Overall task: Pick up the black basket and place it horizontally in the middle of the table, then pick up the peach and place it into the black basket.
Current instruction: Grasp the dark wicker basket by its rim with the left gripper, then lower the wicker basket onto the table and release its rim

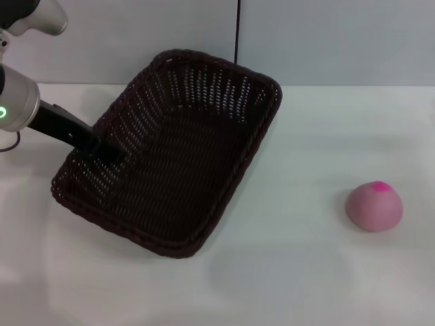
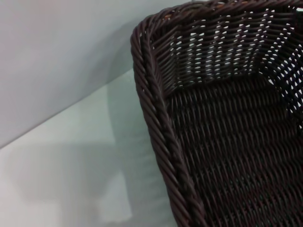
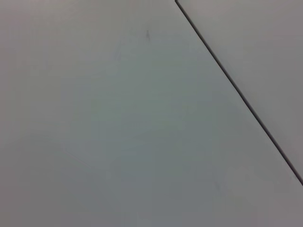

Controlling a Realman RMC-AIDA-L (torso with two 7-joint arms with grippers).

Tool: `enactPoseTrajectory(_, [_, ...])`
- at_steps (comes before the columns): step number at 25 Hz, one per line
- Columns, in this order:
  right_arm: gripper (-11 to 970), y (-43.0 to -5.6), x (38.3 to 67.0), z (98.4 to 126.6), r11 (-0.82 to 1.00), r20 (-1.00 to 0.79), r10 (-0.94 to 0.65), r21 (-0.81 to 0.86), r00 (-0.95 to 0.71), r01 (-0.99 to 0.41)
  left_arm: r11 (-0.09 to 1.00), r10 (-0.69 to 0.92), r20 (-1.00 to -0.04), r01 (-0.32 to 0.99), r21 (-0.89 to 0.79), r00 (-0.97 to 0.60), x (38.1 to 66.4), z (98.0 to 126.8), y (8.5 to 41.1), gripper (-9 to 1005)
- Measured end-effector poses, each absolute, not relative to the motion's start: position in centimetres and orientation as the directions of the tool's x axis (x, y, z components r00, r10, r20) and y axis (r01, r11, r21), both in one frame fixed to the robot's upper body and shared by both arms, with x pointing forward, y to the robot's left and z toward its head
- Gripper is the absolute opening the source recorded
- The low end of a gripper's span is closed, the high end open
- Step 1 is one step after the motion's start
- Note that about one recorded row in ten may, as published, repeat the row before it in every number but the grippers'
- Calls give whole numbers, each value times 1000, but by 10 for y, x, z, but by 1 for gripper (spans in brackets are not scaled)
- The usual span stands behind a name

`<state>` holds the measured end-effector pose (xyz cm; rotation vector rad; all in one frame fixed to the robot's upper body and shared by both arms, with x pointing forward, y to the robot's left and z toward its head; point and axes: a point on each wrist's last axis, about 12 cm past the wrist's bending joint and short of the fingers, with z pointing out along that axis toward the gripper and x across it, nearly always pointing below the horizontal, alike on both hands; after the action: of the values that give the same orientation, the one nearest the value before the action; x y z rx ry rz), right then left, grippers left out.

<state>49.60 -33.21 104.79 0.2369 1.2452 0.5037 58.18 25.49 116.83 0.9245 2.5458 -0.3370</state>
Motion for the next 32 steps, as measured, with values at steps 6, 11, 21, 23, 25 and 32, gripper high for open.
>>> enactPoseTrajectory(6, [700, -334, 497, 1050, 870, -841, 484, 434, 241, -232, 741, 567, -429, 663, -107, -703, 586, 1163, 249, 634])
enactPoseTrajectory(11, [699, -335, 497, 1050, 871, -842, 483, 433, 241, -232, 738, 582, -415, 669, -91, -699, 592, 1161, 244, 399])
enactPoseTrajectory(21, [699, -334, 497, 1048, 871, -847, 482, 435, 224, -229, 704, 635, -447, 710, -2, -630, 596, 1172, 244, 233])
enactPoseTrajectory(23, [699, -334, 497, 1048, 871, -847, 482, 435, 223, -229, 695, 649, -454, 719, 26, -611, 597, 1175, 246, 233])
enactPoseTrajectory(25, [699, -334, 496, 1047, 871, -847, 482, 435, 223, -226, 671, 684, -454, 737, 83, -571, 599, 1181, 248, 234])
enactPoseTrajectory(32, [700, -337, 491, 1046, 873, -847, 480, 435, 227, -221, 375, 906, -341, 850, 370, -252, 601, 1201, 245, 235])
